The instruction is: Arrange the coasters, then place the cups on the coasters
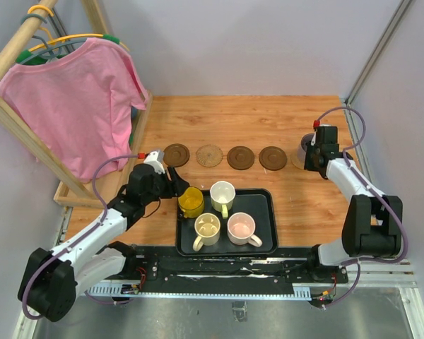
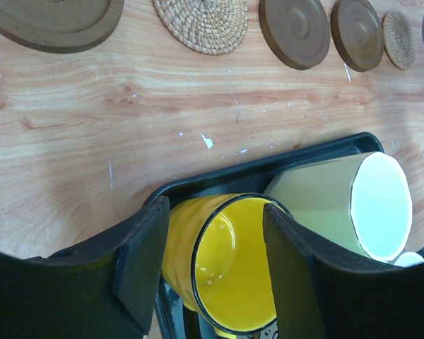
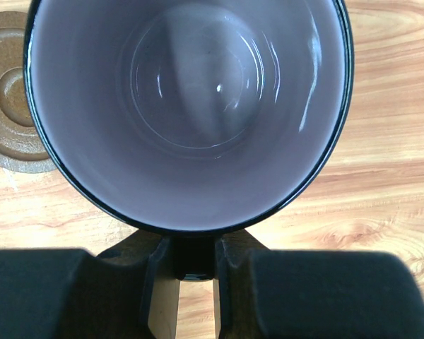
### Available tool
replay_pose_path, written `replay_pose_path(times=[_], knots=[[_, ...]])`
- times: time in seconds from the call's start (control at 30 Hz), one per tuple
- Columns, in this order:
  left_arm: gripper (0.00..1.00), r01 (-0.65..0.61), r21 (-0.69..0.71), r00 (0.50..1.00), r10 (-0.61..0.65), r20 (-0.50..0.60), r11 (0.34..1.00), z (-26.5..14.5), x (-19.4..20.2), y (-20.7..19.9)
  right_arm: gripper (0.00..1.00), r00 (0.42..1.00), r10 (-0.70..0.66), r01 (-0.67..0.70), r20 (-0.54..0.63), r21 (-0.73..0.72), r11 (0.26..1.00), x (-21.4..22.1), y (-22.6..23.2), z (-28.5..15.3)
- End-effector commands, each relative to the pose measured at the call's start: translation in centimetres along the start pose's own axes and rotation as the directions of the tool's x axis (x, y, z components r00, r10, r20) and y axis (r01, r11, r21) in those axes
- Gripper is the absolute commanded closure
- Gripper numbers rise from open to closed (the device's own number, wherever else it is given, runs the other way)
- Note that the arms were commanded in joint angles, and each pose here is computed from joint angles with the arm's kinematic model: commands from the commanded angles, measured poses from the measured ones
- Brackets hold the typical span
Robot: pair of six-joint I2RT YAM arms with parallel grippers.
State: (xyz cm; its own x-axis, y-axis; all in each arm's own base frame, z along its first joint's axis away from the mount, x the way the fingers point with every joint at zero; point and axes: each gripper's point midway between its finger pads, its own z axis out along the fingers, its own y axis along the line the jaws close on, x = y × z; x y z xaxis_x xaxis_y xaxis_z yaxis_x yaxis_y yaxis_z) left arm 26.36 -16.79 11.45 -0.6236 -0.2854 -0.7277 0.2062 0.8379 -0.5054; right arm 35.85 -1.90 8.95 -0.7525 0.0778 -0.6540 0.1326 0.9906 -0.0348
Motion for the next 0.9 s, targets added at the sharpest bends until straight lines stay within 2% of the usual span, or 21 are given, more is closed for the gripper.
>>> replay_pose_path(times=[0.0,0.87], knots=[[0.4,-0.024,0.029,0.999,0.023,0.042,0.999,0.4,-1.7,-1.2,0.99,0.995,-0.016,0.013,0.098,0.025,1.0,-3.9,-0.7,0.0],[0.4,-0.03,-0.025,0.998,0.031,0.052,0.999,1.3,-2.3,-0.3,0.99,0.999,-0.035,0.035,0.006,0.031,0.999,-2.5,-0.5,2.9]])
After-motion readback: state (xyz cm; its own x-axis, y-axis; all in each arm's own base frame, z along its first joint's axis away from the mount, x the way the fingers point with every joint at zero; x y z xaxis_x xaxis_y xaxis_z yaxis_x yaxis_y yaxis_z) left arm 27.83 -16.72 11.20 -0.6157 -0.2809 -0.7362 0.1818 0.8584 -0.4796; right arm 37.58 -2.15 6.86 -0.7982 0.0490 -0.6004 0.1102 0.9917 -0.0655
